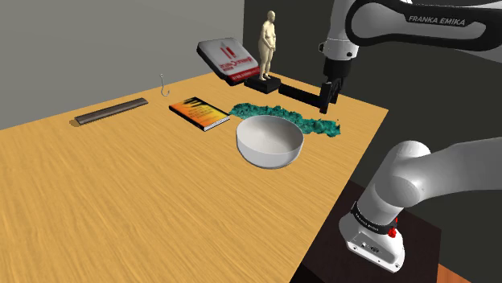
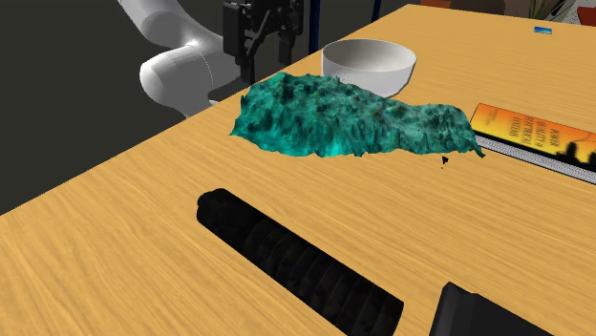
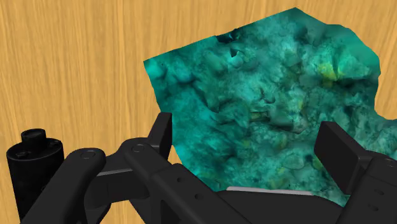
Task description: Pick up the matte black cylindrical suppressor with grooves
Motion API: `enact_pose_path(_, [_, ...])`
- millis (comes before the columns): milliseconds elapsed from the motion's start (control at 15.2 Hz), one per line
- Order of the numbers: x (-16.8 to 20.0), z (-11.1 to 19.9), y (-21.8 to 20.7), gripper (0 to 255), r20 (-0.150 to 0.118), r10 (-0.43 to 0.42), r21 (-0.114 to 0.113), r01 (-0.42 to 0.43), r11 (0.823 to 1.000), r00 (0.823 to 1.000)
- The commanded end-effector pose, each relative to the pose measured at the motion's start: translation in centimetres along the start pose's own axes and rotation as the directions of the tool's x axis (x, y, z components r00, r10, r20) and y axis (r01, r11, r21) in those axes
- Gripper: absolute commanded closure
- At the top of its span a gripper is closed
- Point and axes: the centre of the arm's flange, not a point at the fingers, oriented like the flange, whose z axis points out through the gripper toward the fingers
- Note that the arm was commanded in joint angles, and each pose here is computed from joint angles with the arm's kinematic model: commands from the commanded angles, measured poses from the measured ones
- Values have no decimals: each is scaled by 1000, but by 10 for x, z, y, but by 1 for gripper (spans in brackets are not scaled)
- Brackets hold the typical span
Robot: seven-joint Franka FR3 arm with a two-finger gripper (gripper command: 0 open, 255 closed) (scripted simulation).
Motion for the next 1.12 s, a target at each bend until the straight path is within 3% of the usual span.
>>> enact_pose_path(0, [0, 0, 0, 0, 0, 0, 0, 0, 1000, 1000])
enact_pose_path(1056, [126, 33, 157, 0, -69, 33, 1, -33, 999, 997])
